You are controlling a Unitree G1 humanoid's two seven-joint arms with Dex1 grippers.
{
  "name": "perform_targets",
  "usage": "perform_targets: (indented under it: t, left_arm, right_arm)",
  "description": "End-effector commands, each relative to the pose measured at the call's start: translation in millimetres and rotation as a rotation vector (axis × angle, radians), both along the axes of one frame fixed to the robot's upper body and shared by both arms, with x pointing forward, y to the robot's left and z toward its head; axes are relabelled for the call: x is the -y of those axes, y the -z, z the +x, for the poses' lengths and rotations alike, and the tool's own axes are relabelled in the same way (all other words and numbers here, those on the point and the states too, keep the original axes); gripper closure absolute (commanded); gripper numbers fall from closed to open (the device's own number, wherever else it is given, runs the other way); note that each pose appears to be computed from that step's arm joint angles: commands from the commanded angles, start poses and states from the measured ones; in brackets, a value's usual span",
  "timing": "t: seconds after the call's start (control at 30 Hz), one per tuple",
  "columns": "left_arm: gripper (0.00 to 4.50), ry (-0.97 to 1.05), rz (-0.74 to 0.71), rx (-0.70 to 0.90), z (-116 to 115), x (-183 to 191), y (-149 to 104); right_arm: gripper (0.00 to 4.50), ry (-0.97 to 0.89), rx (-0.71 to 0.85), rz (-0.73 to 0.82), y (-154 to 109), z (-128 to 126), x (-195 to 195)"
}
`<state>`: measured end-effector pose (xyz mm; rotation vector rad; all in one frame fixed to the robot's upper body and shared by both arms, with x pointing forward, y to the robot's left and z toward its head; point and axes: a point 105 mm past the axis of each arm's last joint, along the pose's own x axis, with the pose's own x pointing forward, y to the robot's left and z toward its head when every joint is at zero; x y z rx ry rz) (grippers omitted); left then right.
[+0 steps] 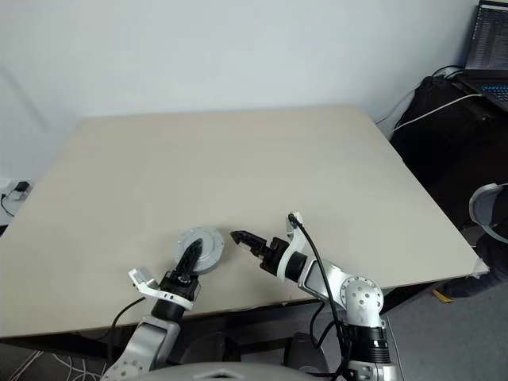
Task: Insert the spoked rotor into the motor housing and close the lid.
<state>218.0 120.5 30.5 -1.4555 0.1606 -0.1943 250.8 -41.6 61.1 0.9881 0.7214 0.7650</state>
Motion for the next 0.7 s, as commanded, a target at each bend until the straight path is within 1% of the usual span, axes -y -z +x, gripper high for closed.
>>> perform_targets:
  t: [0.03,0.07,0.13,0.23,0.33,0.37,0.5,0.7]
  left_arm:
    - [2.38,-0.072,-0.040,0.093,27,1,-25]
    - [2.38,-0.088,-0.025,0.081,30,-3,-23]
    - [2.38,-0.121,0.008,0.057,37,-13,-19]
    - [2.38,-0.179,0.055,0.030,51,-33,-12]
    - [2.38,-0.233,0.088,0.013,63,-50,-8]
    - [2.38,-0.249,0.093,0.009,67,-55,-8]
    - [2.38,-0.279,0.114,-0.012,80,-67,-4]
    - [2.38,-0.328,0.150,-0.069,98,-79,4]
  right_arm:
    - [0.00,-0.035,0.218,-0.203,-9,-1,5]
    - [0.00,-0.040,0.276,-0.273,-7,-1,8]
    - [0.00,-0.027,0.379,-0.354,-7,1,13]
    - [0.00,0.007,0.556,-0.423,-14,4,17]
    - [0.00,-0.039,0.757,-0.528,-13,-2,17]
    - [0.00,-0.047,0.796,-0.542,-13,-4,17]
    - [0.00,-0.012,0.877,-0.561,-14,-4,21]
    - [0.00,0.018,0.979,-0.687,-7,-2,33]
